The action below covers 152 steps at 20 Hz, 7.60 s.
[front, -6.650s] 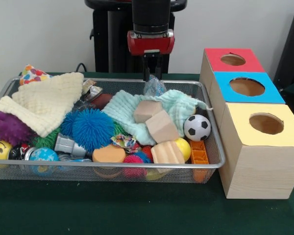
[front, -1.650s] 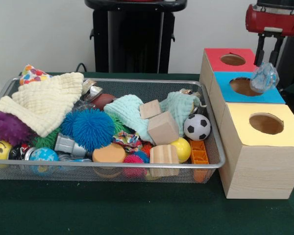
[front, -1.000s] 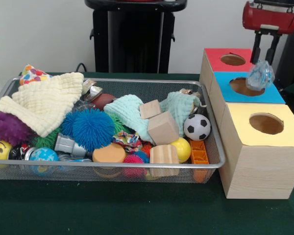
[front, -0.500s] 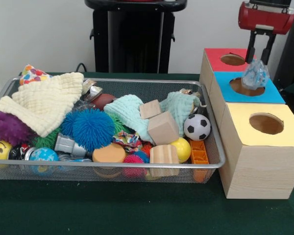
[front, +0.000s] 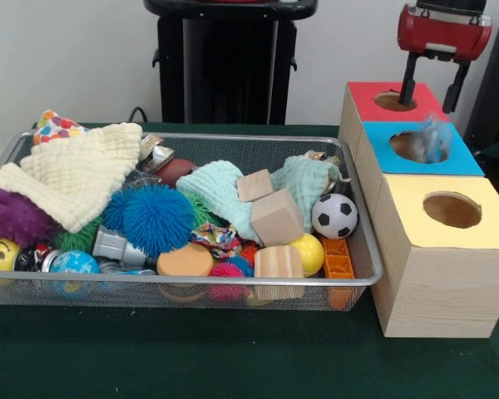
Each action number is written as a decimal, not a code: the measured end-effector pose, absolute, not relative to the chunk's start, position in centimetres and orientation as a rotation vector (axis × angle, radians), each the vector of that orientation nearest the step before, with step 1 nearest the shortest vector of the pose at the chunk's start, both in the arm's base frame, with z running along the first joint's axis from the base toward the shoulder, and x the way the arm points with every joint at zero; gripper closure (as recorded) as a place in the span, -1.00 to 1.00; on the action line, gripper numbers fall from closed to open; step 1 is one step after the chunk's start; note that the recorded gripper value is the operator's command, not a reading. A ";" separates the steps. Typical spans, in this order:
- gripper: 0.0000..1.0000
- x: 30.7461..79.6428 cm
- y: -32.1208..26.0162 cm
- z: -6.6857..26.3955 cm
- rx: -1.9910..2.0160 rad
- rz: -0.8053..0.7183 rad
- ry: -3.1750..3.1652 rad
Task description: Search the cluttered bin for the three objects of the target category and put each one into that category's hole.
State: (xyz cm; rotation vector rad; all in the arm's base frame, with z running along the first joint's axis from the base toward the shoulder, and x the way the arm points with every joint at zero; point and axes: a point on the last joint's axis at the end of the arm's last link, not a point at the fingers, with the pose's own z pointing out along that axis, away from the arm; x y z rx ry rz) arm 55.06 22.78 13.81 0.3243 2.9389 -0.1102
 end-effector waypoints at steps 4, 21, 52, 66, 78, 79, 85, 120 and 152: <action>-1.00 55.0 22.6 13.8 0.331 -0.111 2.947; -1.00 56.0 19.2 13.8 0.425 -0.118 2.947; -1.00 49.5 -15.9 6.4 0.880 -0.200 2.866; -1.00 45.6 -18.4 1.6 0.737 -0.135 2.931; 1.00 46.1 -18.5 -1.8 0.561 -0.145 2.880; 1.00 46.1 -18.5 -1.8 0.557 -0.145 2.879; 1.00 46.6 -17.1 -1.9 0.483 -0.155 2.884; 1.00 52.2 4.0 11.5 0.344 -0.139 2.902; -1.00 52.0 0.6 16.8 0.541 -0.167 2.875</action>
